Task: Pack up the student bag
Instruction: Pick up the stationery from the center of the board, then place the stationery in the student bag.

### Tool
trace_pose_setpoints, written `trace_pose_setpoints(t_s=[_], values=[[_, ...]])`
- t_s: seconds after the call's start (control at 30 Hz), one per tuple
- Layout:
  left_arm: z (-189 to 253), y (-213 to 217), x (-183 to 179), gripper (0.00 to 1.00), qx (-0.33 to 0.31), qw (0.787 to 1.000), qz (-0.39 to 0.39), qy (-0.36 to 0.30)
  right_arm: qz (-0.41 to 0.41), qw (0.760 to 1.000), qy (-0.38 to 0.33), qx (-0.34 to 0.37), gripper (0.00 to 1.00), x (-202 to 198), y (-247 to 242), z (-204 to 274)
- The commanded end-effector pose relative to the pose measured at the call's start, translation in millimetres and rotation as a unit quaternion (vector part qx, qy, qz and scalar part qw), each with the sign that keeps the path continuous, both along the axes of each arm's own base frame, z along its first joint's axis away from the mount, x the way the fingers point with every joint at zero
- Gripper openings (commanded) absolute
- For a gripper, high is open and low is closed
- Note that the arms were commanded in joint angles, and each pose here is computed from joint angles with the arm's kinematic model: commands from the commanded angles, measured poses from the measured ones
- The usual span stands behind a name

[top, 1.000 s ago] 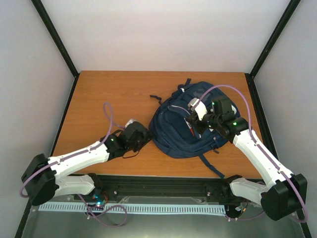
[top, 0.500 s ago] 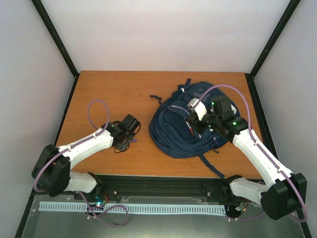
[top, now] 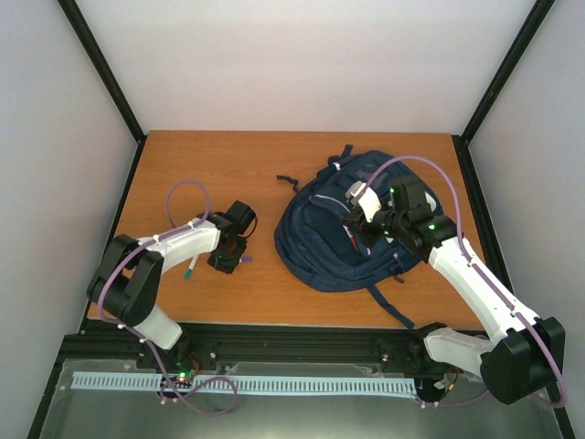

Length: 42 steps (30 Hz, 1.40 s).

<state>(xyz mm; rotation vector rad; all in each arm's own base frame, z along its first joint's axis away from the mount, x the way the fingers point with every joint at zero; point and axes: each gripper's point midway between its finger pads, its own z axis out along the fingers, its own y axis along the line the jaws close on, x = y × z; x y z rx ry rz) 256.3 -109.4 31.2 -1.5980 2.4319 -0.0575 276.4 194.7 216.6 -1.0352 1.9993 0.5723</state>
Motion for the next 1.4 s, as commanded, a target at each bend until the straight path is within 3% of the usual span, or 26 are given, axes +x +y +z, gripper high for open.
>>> trace_pose_setpoints(t_s=[0.0,0.13,0.3,0.47,0.7,0.87,0.97,1.07,1.17,1.27,1.37], values=[[-2.7,-2.2,21.6,0.41,-0.013,1.0,-0.007,0.014,0.018,0.999,-0.031,0.019,0.03,2.7,6.1,16.5],[-17.5,-3.4,27.0,0.38,-0.023,0.998,-0.023,0.057,0.019,0.999,-0.032,0.021,0.03,1.8,6.0,17.9],[-25.6,-6.7,30.7,0.31,-0.024,0.996,-0.048,0.066,0.018,0.999,-0.033,0.022,0.03,1.3,5.1,19.5],[-21.8,-15.2,33.0,0.12,-0.02,0.991,-0.113,0.062,0.021,0.999,-0.03,0.023,0.03,0.4,5.9,18.4],[-12.7,-43.1,19.6,0.02,-0.041,0.97,-0.235,0.041,0.019,0.999,-0.031,0.021,0.03,1.3,5.1,17.8],[19.9,-105.5,7.1,0.01,-0.159,0.923,-0.351,-0.018,0.02,0.999,-0.027,0.022,0.03,2.0,6.0,16.6],[60.3,-133.1,9.3,0.01,-0.176,0.891,-0.407,-0.1,0.019,0.999,-0.026,0.021,0.03,3.0,5.9,15.5],[107.5,-156.0,18.9,0.01,-0.196,0.848,-0.451,-0.198,0.018,0.999,-0.026,0.021,0.03,2.8,5.7,15.5],[148.5,-181.9,20.7,0.01,-0.237,0.791,-0.491,-0.277,0.018,0.999,-0.027,0.022,0.03,3.1,5.8,16.1],[173.4,-209.9,14.2,0.01,-0.266,0.743,-0.531,-0.308,0.017,0.999,-0.027,0.021,0.03,3.2,5.7,15.4],[180.4,-235.8,6.7,0.01,-0.28,0.714,-0.56,-0.313,0.015,0.999,-0.029,0.02,0.03,3.9,5.0,15.8]])
